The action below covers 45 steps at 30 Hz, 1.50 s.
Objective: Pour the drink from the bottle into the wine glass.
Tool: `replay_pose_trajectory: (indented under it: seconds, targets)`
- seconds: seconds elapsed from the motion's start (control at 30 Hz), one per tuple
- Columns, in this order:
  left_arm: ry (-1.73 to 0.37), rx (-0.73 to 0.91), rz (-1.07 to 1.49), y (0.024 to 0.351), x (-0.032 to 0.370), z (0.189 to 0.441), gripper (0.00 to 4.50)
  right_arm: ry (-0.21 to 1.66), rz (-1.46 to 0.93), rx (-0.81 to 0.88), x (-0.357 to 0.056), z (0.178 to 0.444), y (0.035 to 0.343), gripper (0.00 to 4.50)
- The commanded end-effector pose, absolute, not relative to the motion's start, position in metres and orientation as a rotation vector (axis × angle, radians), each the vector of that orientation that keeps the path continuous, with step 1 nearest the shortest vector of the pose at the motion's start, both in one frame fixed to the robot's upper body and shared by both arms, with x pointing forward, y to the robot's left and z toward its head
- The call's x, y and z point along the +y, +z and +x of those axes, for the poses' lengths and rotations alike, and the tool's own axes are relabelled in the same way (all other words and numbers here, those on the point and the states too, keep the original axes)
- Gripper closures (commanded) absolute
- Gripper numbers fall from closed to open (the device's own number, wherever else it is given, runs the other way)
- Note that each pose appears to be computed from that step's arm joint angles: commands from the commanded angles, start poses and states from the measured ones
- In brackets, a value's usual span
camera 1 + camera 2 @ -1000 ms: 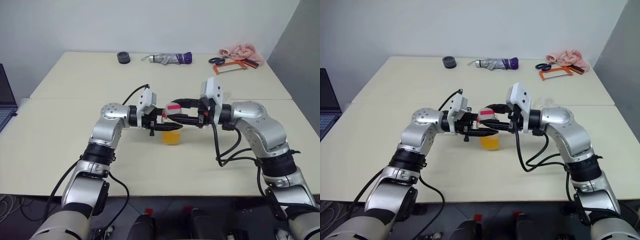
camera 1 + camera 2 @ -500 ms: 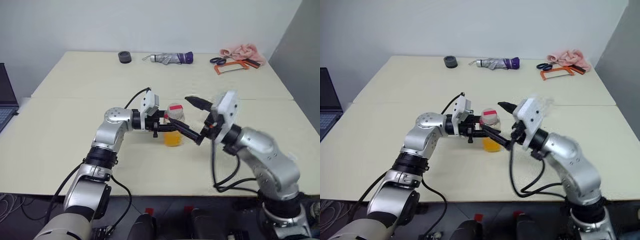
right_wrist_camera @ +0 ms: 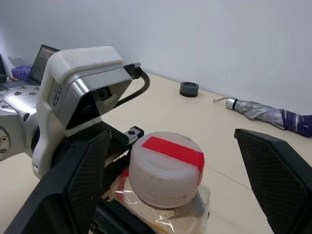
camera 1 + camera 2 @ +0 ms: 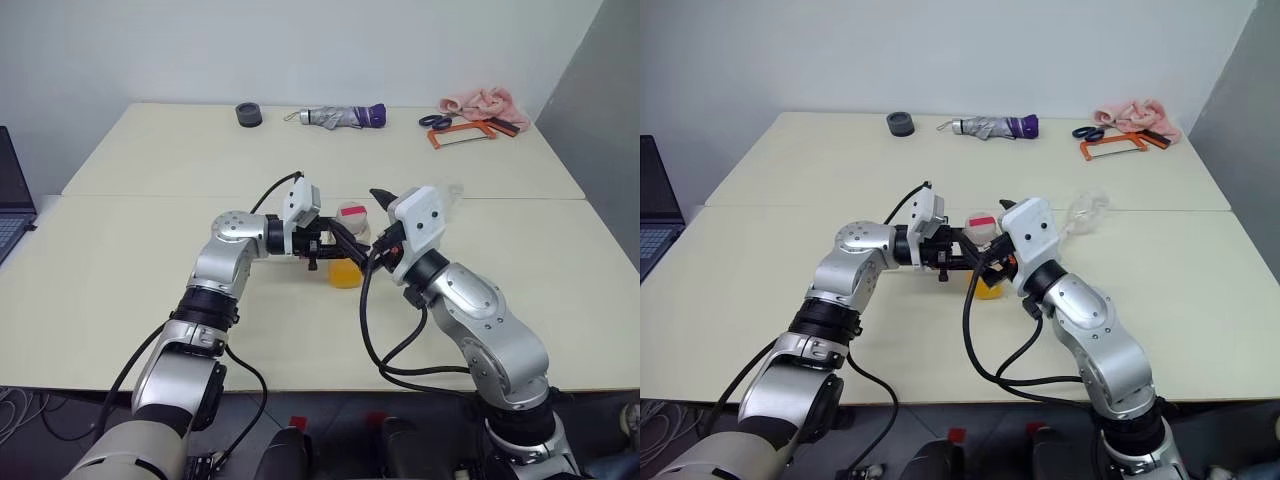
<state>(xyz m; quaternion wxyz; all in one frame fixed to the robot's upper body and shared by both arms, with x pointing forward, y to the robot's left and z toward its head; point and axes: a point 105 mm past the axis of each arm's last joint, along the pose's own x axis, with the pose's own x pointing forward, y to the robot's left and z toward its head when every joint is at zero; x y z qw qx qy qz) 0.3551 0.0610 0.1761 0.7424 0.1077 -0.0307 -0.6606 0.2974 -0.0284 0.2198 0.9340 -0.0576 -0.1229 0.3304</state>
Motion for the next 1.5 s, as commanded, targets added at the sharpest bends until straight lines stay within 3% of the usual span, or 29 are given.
replay_pose_trajectory:
  seconds: [0.03,0.17,0.4,0.43,0.53,0.67,0.73,0.83,0.97,1.17,1.33,1.5]
  targets:
    - [-1.459,-0.134,0.277,0.192,0.058,0.354,2.68,0.690,-0.105,-0.287,-0.026,0.295,0.228,0.18]
    - [-1.458,-0.134,0.282,0.192,0.059,0.353,2.68,0.693,-0.100,-0.266,-0.026,0.298,0.225,0.18]
    - [-1.458,-0.131,0.286,0.191,0.060,0.353,2.68,0.714,-0.086,-0.279,-0.025,0.298,0.227,2.53]
    - [-1.458,-0.130,0.286,0.190,0.060,0.353,2.68,0.720,-0.085,-0.281,-0.025,0.298,0.227,2.64]
    - [-1.462,-0.126,0.288,0.190,0.062,0.352,2.68,0.790,-0.078,-0.287,-0.020,0.293,0.227,2.64]
    - [-1.509,-0.107,0.299,0.191,0.064,0.347,2.68,1.147,-0.167,-0.292,-0.006,0.277,0.223,2.64]
    - [-1.558,-0.095,0.320,0.192,0.065,0.343,2.68,1.354,-0.249,-0.221,-0.009,0.286,0.223,2.64]
    - [-1.582,-0.099,0.331,0.194,0.065,0.341,2.68,1.450,-0.274,-0.156,-0.014,0.301,0.230,2.64]
    - [-1.559,-0.131,0.307,0.201,0.063,0.342,2.69,1.416,-0.285,-0.163,-0.024,0.312,0.235,2.64]
    - [-1.548,-0.123,0.291,0.198,0.066,0.338,2.69,1.302,-0.258,-0.206,-0.048,0.302,0.239,0.68]
    - [-1.547,-0.117,0.288,0.198,0.068,0.337,2.69,1.203,-0.258,-0.249,-0.056,0.284,0.241,0.68]
    - [-1.549,-0.112,0.290,0.198,0.068,0.339,2.70,1.050,-0.242,-0.330,-0.036,0.275,0.244,0.68]
